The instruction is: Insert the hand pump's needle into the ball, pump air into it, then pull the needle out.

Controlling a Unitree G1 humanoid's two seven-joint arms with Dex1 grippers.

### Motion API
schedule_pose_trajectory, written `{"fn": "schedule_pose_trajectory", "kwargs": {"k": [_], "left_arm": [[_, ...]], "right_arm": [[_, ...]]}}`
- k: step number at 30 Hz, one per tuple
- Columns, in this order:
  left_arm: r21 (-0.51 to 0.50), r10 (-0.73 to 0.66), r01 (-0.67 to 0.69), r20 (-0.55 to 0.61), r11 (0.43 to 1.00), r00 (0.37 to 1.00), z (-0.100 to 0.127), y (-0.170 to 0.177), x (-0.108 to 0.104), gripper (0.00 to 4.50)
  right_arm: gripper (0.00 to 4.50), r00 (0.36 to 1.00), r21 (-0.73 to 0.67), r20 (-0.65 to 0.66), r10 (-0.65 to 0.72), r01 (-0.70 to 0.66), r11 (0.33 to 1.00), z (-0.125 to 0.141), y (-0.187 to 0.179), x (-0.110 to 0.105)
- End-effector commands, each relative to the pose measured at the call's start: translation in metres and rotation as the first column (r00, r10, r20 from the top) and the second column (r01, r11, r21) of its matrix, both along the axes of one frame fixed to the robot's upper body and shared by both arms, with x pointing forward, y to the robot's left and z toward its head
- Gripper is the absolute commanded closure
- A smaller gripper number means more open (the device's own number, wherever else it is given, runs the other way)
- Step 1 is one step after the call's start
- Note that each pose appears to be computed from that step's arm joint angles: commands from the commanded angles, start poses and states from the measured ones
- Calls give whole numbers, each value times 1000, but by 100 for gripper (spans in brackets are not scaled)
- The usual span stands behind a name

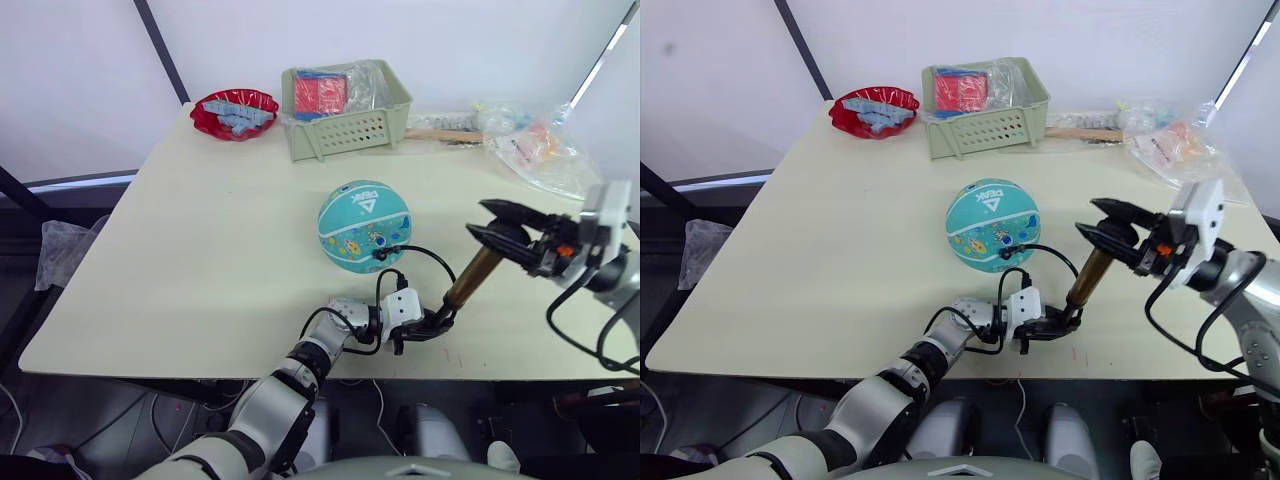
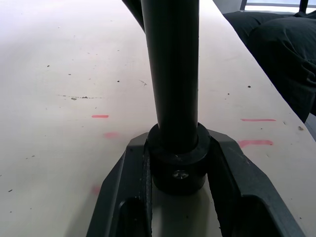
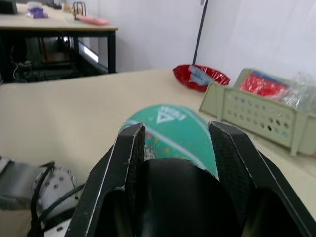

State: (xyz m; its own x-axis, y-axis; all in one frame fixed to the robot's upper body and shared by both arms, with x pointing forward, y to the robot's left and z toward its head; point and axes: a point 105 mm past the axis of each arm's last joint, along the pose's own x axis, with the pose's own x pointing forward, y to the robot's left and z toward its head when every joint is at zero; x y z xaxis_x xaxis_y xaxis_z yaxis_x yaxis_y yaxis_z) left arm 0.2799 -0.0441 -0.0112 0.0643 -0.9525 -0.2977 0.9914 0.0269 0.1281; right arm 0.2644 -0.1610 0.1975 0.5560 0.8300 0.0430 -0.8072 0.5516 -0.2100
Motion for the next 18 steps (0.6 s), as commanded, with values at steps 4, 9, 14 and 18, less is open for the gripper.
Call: {"fn": "schedule_pose_trajectory", "kwargs": {"k": [4,9,14,18], "left_arm": [[157,-34,51,-113,986,993,-42,18,-24,347],[158,-30,48,-112,986,993,-42,18,-23,347],[161,-29,47,-113,986,993,-42,20,-22,347],[164,-31,50,-115,985,993,-42,20,-22,347]], "right_arm": [[294,977,-86,-211,-14,-5,996,-88,8,-2],[294,973,-115,-230,-33,6,993,-107,8,-5],[294,991,-59,-131,-25,17,998,-76,8,-1],[294,999,-40,-43,-20,18,999,-43,3,0]]}}
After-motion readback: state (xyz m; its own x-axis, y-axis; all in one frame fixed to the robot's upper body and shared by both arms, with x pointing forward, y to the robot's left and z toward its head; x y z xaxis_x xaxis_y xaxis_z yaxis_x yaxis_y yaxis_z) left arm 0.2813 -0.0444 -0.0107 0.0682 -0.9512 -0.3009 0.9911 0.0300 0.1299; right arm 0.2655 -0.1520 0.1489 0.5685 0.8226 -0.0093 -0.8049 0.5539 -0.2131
